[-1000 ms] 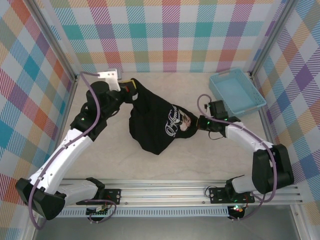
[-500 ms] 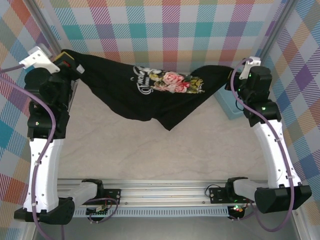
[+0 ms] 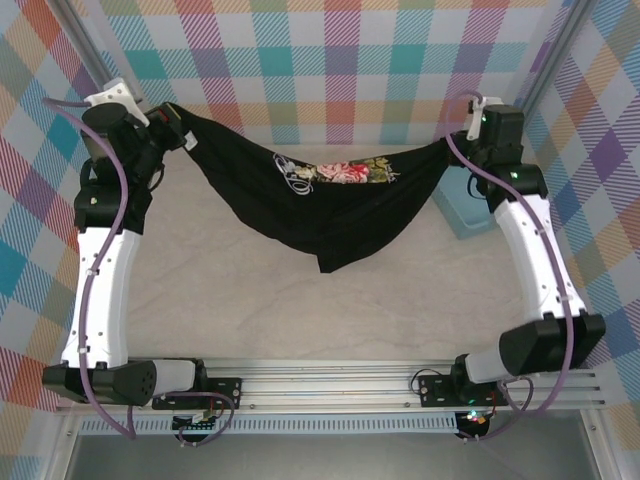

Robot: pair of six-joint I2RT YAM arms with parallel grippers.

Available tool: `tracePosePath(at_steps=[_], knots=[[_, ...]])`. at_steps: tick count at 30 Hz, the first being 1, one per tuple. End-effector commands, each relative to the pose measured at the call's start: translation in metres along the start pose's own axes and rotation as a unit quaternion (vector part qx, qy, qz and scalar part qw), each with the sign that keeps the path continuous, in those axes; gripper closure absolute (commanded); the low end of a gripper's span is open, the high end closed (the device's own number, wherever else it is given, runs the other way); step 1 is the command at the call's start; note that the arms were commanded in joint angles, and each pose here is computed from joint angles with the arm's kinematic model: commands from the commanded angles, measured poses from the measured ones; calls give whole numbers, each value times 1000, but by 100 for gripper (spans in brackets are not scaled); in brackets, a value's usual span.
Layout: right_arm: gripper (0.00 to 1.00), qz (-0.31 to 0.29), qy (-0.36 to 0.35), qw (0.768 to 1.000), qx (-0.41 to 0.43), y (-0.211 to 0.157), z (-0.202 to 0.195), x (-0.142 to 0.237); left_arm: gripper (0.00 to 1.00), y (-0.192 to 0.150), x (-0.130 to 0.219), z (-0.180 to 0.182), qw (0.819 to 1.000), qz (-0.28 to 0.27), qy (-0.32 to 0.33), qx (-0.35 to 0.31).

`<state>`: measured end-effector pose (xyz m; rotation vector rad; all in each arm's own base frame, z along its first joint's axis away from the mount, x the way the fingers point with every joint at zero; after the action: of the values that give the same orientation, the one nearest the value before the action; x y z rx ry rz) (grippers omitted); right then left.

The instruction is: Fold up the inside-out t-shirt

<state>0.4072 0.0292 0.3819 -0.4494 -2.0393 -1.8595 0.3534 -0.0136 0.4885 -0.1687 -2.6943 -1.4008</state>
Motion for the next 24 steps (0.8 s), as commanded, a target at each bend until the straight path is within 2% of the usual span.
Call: tracePosePath(at_steps=[1, 3, 5, 8, 11, 16, 19, 20, 22, 24], knots=[[100, 16, 44, 999, -13, 4, 12, -35, 100, -1, 8, -17, 997, 11, -66, 33], [100, 59, 59, 996, -19, -5, 20, -69, 100, -13, 4, -11, 997, 27, -62, 44], [81, 115, 72, 991, -16, -21, 31, -95, 100, -29, 1, -1, 996, 42, -55, 57], [56, 119, 82, 989, 21, -43, 62, -98, 100, -51, -5, 14, 995, 62, -38, 69], [46, 128, 146, 981, 25, -74, 106, -85, 100, -72, -14, 28, 993, 79, -23, 80], [43, 204, 305, 930, 13, -159, 202, -67, 100, -94, -23, 46, 992, 99, -2, 78], [41, 227, 378, 898, -10, -185, 247, -60, 100, -98, -25, 50, 992, 101, 6, 74], [41, 234, 386, 892, -17, -191, 255, -62, 100, -99, -25, 51, 992, 102, 7, 73], [39, 253, 360, 898, -13, -203, 257, -75, 100, -98, -24, 50, 993, 101, 7, 69], [31, 269, 325, 907, -7, -214, 254, -89, 100, -98, -23, 50, 993, 100, 8, 67]])
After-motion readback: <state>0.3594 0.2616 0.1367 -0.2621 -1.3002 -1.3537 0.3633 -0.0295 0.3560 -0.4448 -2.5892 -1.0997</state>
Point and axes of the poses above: each hand's point on the last joint's axis, 136 mm out from that joint toward the fingers, its own x axis back along the fingers, its own z axis along the line the jaws close on, y = z × x, the point moved 4 cm from there along x, back along the fingers, and after that the axes turned 8 degrees about x, right-handed, at the moved point
